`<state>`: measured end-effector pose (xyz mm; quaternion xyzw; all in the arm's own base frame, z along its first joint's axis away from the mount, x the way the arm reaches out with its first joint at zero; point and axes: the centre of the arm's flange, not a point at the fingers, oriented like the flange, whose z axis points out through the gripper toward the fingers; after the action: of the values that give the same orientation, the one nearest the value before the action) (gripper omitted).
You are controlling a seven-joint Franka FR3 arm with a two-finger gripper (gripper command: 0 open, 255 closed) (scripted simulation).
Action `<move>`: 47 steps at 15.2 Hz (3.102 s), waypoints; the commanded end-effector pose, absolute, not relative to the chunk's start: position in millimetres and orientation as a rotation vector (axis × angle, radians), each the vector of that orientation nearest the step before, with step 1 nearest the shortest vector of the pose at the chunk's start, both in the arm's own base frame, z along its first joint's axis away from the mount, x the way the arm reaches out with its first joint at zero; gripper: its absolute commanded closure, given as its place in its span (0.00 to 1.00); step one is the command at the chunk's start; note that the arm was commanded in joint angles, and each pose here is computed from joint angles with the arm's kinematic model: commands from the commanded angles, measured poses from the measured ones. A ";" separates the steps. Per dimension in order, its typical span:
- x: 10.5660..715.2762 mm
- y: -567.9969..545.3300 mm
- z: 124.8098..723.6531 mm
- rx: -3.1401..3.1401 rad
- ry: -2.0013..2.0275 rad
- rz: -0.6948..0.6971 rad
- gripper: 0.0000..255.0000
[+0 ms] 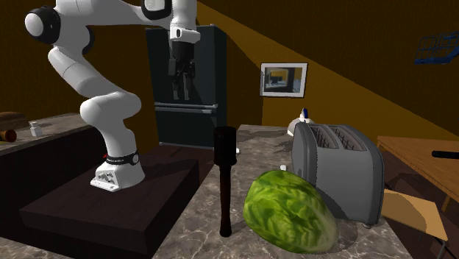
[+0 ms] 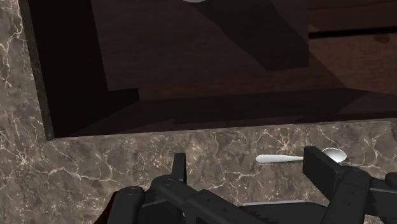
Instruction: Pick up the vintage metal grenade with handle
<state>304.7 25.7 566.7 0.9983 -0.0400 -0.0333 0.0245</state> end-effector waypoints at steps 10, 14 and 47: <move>374.0 -66.1 549.7 3.096 -0.125 -0.052 0.00; 405.0 -106.8 542.7 3.100 -0.126 -0.029 0.00; 517.0 -254.4 480.2 3.110 -0.129 0.054 1.00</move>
<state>517.0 -254.3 481.1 0.9989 -0.0414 0.0184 0.0144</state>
